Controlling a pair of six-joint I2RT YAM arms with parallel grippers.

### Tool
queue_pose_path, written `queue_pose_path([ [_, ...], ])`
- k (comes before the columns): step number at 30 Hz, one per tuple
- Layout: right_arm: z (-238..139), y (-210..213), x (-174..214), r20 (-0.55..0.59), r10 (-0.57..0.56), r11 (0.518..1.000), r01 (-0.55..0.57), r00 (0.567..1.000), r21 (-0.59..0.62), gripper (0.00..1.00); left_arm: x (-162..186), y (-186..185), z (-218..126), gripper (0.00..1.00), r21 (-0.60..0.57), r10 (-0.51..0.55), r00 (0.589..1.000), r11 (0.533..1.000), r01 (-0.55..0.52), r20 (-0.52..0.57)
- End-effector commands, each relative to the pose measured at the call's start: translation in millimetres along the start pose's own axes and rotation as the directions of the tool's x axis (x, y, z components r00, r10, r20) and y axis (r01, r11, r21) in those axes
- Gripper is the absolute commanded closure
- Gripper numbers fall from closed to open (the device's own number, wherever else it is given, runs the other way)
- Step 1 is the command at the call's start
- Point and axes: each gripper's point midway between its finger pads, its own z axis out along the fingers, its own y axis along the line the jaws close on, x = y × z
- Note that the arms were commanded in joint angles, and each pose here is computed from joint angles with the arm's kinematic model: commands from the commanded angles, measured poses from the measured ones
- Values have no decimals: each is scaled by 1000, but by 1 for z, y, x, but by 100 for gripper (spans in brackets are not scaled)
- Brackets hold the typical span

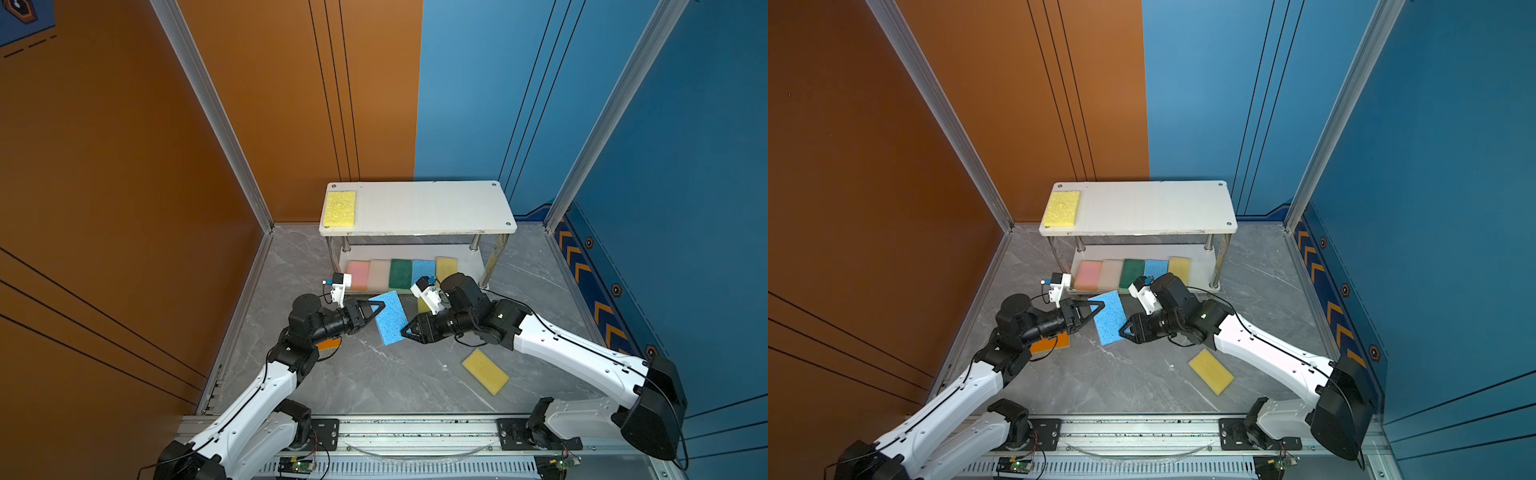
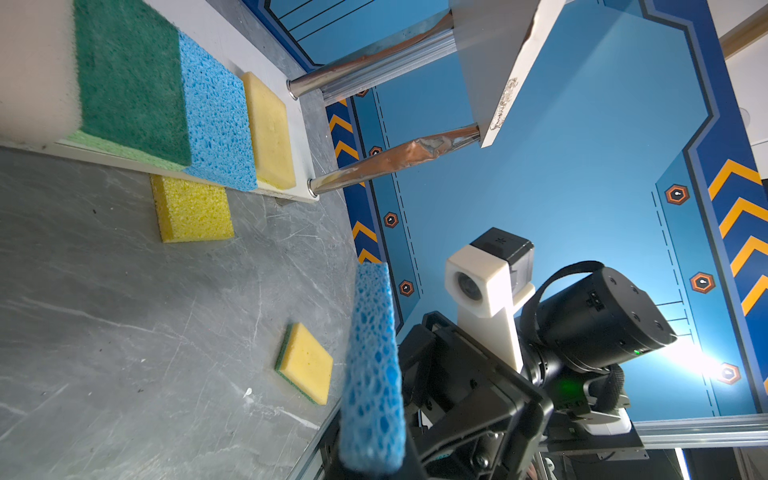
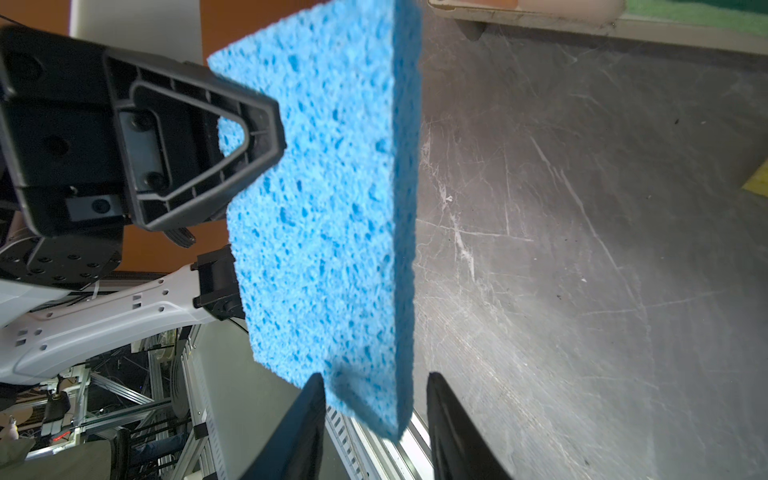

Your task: Place and organize the cleaning sponges onto the shelf

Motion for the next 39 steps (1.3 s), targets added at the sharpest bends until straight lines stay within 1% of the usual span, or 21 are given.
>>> queue_pose_path([
  [1, 3, -2, 2, 2, 8, 1000, -8, 1000, -3, 63, 1, -5, -3, 100, 28, 17, 1000, 999, -17, -1],
  [5, 2, -1, 2, 6, 9, 1000, -9, 1000, -3, 71, 0, -5, -2, 100, 27, 18, 1000, 999, -18, -1],
  [13, 2, -2, 1, 8, 11, 1000, -11, 1000, 0, 93, 0, -5, -3, 100, 29, 16, 1000, 999, -16, -1],
  [19, -1, 0, -2, 21, 8, 1000, -8, 1000, -1, 100, -2, -7, -5, 98, 32, 16, 1000, 999, -16, 6],
  [20, -3, 1, -3, 25, 6, 1000, -6, 1000, -1, 100, -2, -7, -5, 93, 33, 16, 1000, 999, -16, 6],
  [21, -5, 2, -4, 33, 2, 1000, -2, 999, 0, 100, -3, -8, -6, 83, 35, 18, 1000, 999, -19, 8],
  [22, -7, 3, -5, 38, -2, 1000, 2, 999, 1, 100, -4, -8, -6, 69, 36, 20, 1000, 999, -20, 11],
  [26, -20, 8, -9, 56, -22, 1000, 21, 998, 13, 100, -14, -14, -17, 32, 49, 32, 998, 998, -34, 50],
  [27, -25, 9, -11, 60, -31, 999, 30, 998, 18, 100, -19, -13, -22, 26, 42, 31, 997, 999, -35, 72],
  [29, -37, 14, -15, 77, -52, 998, 50, 996, 28, 100, -26, -12, -34, 18, 18, 45, 992, 999, -47, 116],
  [31, -54, 20, -20, 100, -74, 997, 70, 992, 40, 100, -32, -7, -49, 5, -62, 82, 982, 995, -73, 169],
  [33, -71, 29, -28, 129, -97, 995, 91, 987, 49, 100, -33, -1, -65, 0, -175, 146, 969, 978, -112, 198],
  [35, -90, 42, -37, 170, -124, 992, 118, 978, 44, 100, -30, 10, -80, 2, -293, 190, 960, 948, -125, 206],
  [37, -109, 58, -49, 225, -148, 989, 145, 963, 33, 100, -26, 19, -90, 2, -369, 216, 955, 920, -130, 201],
  [39, -126, 74, -62, 279, -169, 985, 169, 945, 21, 100, -23, 27, -95, 2, -405, 217, 955, 906, -120, 202],
])
